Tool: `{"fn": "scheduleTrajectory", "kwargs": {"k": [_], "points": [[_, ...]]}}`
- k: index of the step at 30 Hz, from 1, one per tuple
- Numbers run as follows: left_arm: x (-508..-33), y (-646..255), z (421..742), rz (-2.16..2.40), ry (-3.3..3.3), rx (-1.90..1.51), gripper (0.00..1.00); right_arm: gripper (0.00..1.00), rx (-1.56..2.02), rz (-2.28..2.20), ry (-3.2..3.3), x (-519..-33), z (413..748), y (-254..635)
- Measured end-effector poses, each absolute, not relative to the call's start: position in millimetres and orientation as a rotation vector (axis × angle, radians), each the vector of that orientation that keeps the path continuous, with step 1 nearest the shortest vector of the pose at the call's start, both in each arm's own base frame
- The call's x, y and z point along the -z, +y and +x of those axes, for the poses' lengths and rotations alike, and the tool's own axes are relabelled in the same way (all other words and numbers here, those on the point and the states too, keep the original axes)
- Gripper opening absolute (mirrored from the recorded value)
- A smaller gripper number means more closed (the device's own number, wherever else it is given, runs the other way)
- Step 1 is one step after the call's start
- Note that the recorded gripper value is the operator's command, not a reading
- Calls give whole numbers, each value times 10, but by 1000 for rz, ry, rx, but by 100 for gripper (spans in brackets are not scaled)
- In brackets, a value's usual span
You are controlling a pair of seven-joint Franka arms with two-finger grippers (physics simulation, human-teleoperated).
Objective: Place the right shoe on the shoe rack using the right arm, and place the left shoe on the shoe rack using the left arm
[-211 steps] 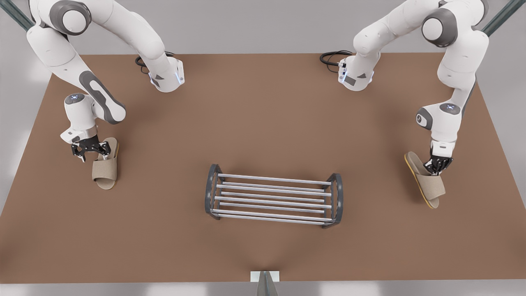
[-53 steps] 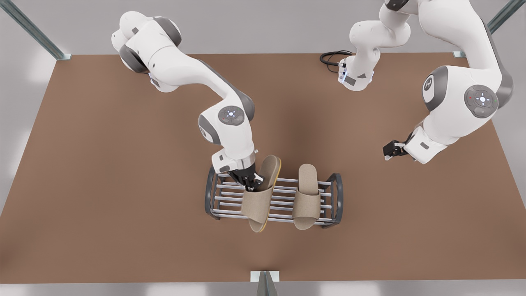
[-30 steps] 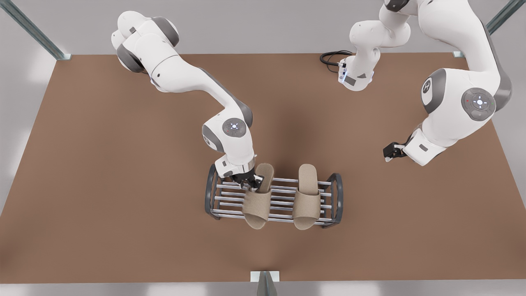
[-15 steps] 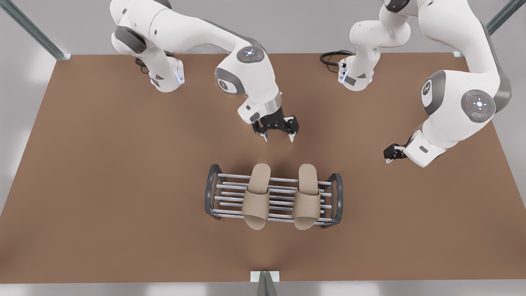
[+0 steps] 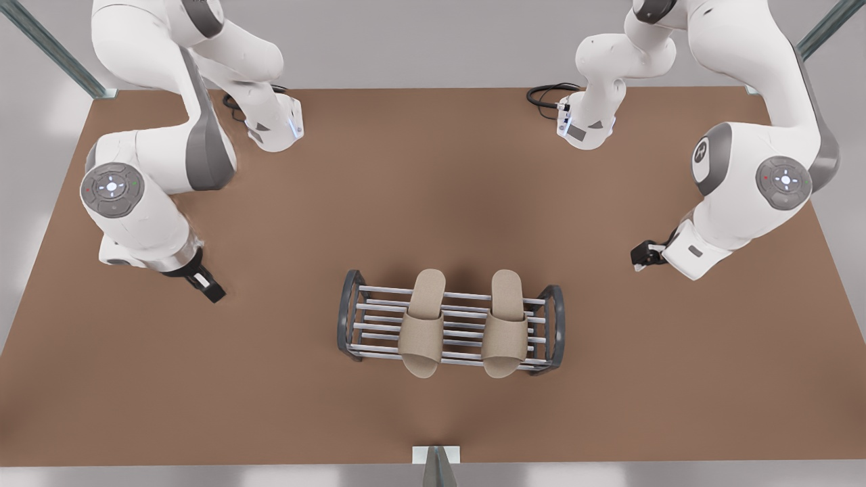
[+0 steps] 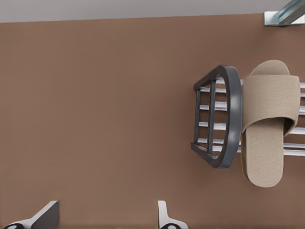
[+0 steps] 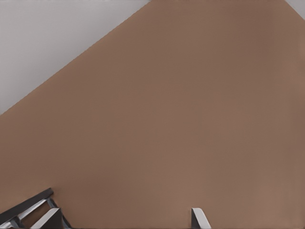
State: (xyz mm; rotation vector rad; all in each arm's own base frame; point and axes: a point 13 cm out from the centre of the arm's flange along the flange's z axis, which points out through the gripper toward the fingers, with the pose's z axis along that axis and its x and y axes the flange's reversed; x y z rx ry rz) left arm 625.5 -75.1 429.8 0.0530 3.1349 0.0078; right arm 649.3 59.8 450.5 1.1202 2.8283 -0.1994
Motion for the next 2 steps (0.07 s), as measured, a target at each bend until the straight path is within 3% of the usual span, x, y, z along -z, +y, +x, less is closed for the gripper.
{"fn": "scheduleTrajectory", "kwargs": {"k": [2], "points": [[-4293, -753, 6256, 53, 3136, -8, 100, 100, 198, 1144, 2863, -4502, 6388, 108]]}}
